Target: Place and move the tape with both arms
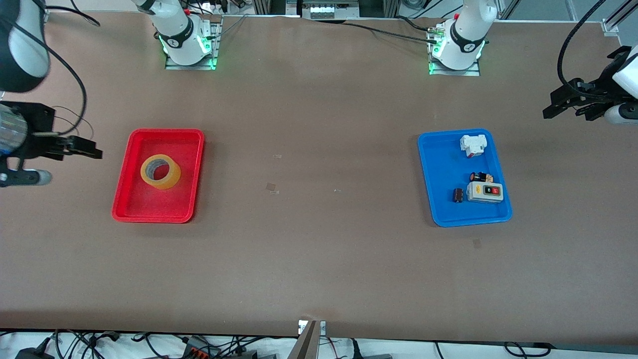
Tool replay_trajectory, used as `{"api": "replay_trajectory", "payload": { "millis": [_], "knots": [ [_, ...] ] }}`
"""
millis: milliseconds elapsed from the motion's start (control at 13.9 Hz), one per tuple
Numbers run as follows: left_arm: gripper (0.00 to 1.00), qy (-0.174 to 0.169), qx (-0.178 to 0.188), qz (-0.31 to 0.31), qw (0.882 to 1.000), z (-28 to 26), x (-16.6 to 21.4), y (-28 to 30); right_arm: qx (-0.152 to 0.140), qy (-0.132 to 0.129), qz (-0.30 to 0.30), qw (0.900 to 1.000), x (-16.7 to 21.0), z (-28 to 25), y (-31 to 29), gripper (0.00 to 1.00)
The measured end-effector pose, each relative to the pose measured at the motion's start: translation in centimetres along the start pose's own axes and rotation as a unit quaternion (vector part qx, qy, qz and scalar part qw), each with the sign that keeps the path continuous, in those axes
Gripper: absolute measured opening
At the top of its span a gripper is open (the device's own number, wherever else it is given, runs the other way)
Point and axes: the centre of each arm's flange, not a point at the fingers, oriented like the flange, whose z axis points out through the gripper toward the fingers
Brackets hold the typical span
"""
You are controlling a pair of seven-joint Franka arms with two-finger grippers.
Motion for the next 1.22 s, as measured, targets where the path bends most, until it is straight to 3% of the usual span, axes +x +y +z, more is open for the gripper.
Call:
{"api": "replay_trajectory", "payload": {
  "millis": [144,431,647,934,1222],
  "knots": [
    [1.0,0.0,0.0,0.0,1.0,0.0,0.0,0.0,-0.001,0.019,0.003,1.0,0.0,-2.0,0.2,1.0],
    [1.0,0.0,0.0,0.001,1.0,0.0,0.0,0.1,0.023,0.028,0.009,0.999,0.7,-1.9,0.2,1.0],
    [1.0,0.001,0.0,0.0,1.0,0.0,0.0,0.1,0.022,0.066,0.011,0.998,1.2,-3.2,0.3,1.0],
    [1.0,0.001,0.0,0.0,1.0,0.0,0.0,0.1,0.017,0.096,0.011,0.995,-0.2,-3.6,0.3,1.0],
    [1.0,0.001,0.0,0.001,1.0,0.0,0.0,0.1,0.015,0.084,0.01,0.996,-4.2,-1.7,0.0,1.0]
  ]
}}
